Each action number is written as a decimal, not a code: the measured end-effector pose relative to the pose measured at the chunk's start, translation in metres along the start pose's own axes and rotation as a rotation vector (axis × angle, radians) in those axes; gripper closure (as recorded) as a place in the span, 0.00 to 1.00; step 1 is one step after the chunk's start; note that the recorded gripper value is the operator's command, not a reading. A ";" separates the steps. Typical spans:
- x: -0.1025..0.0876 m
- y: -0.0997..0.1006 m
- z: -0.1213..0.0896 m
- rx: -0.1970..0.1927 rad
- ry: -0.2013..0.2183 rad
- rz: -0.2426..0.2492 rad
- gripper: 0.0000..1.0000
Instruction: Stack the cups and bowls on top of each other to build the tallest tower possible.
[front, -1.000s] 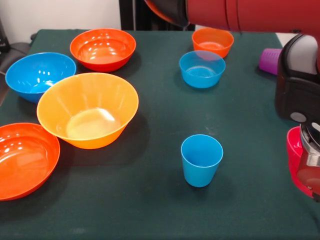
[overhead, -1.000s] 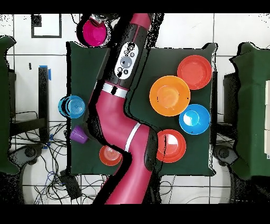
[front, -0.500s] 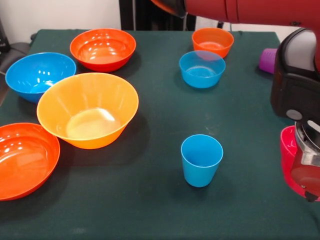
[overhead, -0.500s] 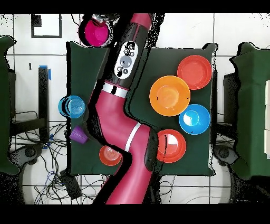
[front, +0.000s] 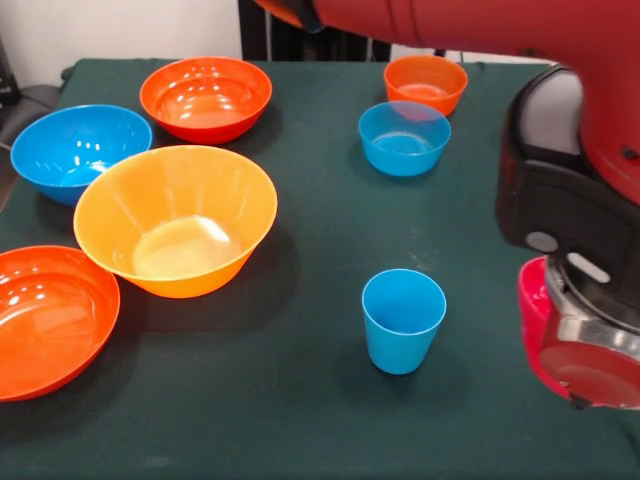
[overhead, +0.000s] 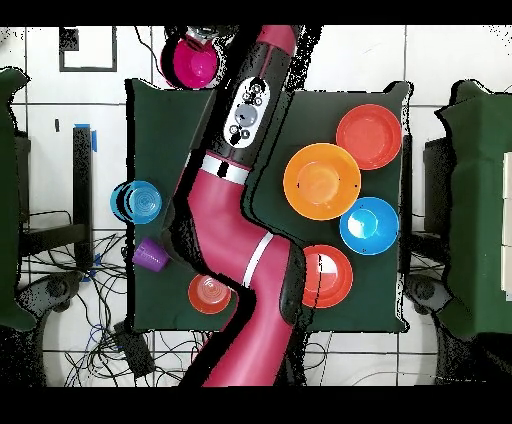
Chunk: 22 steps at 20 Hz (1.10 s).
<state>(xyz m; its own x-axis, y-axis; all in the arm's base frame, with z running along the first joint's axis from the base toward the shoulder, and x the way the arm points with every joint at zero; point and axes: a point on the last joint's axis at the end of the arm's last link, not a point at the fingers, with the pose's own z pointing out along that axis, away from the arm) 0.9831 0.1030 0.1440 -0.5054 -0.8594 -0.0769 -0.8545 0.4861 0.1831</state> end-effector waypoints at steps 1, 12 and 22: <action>0.001 -0.001 0.000 0.001 0.003 -0.002 1.00; 0.017 -0.009 0.006 0.008 0.062 -0.034 1.00; 0.025 -0.013 0.012 0.016 0.122 -0.041 1.00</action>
<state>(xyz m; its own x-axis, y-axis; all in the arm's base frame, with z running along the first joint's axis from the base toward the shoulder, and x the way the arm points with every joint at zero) 0.9798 0.0771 0.1282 -0.4524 -0.8911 0.0364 -0.8765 0.4518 0.1662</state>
